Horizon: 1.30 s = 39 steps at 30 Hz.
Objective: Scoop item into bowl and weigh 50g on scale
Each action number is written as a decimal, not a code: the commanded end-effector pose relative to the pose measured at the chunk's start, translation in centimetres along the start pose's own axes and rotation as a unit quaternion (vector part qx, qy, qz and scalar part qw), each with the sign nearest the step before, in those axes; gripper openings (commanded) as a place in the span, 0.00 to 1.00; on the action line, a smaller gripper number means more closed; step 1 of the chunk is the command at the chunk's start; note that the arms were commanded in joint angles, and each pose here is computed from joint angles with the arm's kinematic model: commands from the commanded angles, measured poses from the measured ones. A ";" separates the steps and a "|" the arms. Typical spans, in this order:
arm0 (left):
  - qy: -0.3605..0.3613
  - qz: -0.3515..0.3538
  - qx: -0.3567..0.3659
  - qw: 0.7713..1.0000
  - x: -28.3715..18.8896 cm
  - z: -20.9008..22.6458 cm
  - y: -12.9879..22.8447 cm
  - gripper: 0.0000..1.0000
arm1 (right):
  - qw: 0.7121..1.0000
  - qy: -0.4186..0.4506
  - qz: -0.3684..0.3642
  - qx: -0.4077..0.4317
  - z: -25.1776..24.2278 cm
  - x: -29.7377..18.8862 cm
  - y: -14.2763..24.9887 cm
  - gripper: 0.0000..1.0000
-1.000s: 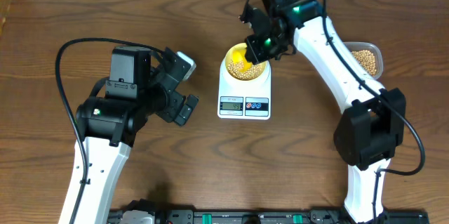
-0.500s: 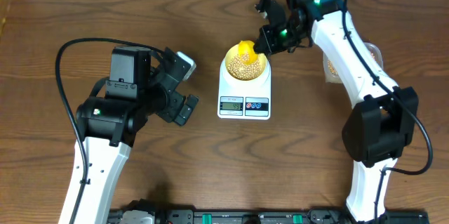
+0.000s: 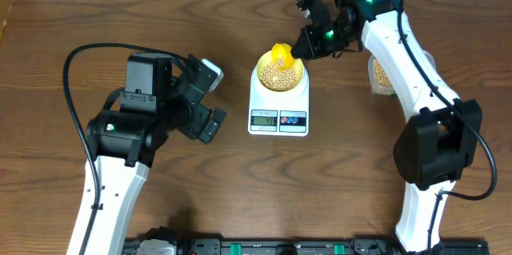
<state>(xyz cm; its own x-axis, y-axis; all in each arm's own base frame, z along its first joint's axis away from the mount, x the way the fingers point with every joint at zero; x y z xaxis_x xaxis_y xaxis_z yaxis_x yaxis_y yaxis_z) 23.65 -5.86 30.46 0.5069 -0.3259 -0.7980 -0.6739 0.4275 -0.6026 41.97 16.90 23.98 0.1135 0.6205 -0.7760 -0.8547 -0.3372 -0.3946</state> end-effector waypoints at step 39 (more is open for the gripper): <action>0.007 0.001 0.004 1.000 0.1 0.0 0.1 0.98 | 0.985 0.143 -0.001 -0.093 5.9 -1.7 0.1 0.01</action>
<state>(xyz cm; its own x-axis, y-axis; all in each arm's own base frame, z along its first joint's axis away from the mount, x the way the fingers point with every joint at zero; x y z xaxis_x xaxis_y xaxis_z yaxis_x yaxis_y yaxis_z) 23.65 -5.86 30.46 0.5069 -0.3259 -0.7980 -0.6741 0.4272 -0.6026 39.08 19.78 26.49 0.2390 0.3909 -0.8889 -0.7907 -0.4530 -0.4118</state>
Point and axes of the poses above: each gripper's point midway between its finger pads, its own x axis out along the fingers, its own z axis along the line the jaws close on, y = z × x, the point moved 10 cm from there along -x, back along the fingers, and after that the axes turned 5 degrees about -x, right-handed, at the moved point
